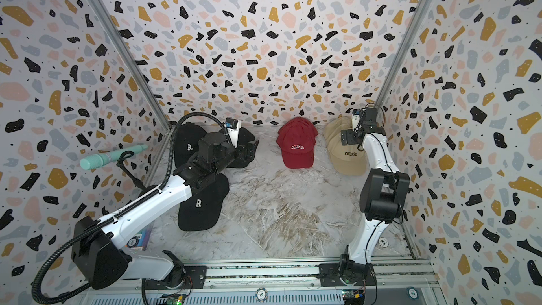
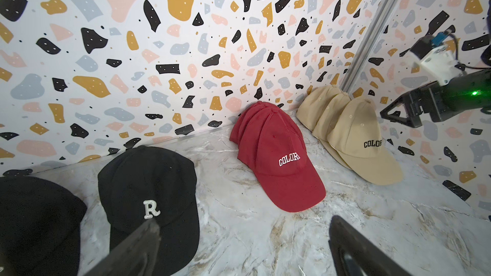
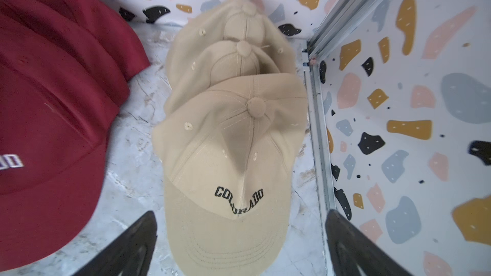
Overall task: Stack the baseball caps by color
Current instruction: Place the baseball cap on the baseball cap, then pick up the baseball cap from the center of the board.
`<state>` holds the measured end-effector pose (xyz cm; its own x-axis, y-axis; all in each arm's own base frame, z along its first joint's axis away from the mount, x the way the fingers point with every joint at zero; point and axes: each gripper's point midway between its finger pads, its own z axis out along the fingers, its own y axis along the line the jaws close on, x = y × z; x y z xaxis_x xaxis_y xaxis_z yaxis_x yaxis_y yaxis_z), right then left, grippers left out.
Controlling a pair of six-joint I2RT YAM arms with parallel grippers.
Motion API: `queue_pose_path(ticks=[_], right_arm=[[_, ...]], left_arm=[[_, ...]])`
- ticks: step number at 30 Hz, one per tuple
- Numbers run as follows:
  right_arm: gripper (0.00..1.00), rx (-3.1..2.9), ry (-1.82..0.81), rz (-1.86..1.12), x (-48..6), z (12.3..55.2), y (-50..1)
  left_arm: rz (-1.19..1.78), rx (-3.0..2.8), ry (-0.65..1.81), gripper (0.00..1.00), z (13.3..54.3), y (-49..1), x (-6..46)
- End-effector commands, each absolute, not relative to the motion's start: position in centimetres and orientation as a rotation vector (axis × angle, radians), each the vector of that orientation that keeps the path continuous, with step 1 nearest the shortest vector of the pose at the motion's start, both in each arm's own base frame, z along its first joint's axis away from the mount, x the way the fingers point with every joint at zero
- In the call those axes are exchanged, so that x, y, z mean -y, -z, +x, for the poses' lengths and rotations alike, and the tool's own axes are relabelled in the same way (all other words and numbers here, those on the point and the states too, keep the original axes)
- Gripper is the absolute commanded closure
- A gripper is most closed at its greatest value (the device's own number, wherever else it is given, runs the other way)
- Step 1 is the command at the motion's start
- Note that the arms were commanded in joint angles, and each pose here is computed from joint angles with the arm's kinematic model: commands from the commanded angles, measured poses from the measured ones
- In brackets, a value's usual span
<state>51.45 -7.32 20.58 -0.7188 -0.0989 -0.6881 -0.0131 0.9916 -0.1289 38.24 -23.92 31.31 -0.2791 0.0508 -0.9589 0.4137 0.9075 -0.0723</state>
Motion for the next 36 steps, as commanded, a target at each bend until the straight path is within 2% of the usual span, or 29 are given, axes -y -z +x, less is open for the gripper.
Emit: queue_pose_path(ticks=[1, 6, 11, 15, 23, 29, 36], right_arm=[[0.01, -2.362, 0.063, -0.038, 5.7, 49.6, -21.1], [0.01, -2.345, 0.045, -0.016, 2.4, 46.4, -19.4], [0.01, -2.296, -0.090, -0.031, -3.0, 43.7, -19.0], [0.01, -2.238, -0.279, -0.089, -9.0, 43.0, -20.6], [0.01, -2.207, -0.360, -0.233, -17.4, 43.9, -25.4], [0.01, -2.191, -0.421, -0.289, -21.1, 43.5, -28.2], [0.01, -2.165, -0.520, -0.328, -23.4, 41.5, -30.0]], left_arm=[[0.291, -1.793, 0.355, 0.00, 37.5, -32.5, 22.3], [0.243, -1.811, 0.318, 0.00, 35.5, -31.1, 19.9], [0.185, -1.817, 0.302, 0.00, 33.7, -30.6, 17.7], [0.148, -1.828, 0.278, 0.00, 32.9, -30.0, 16.5], [0.111, -1.847, 0.240, 0.00, 32.6, -29.9, 15.4], [0.114, -1.903, 0.163, 0.00, 34.0, -29.0, 15.6], [0.117, -2.009, 0.053, 0.01, 39.3, -26.5, 16.8]])
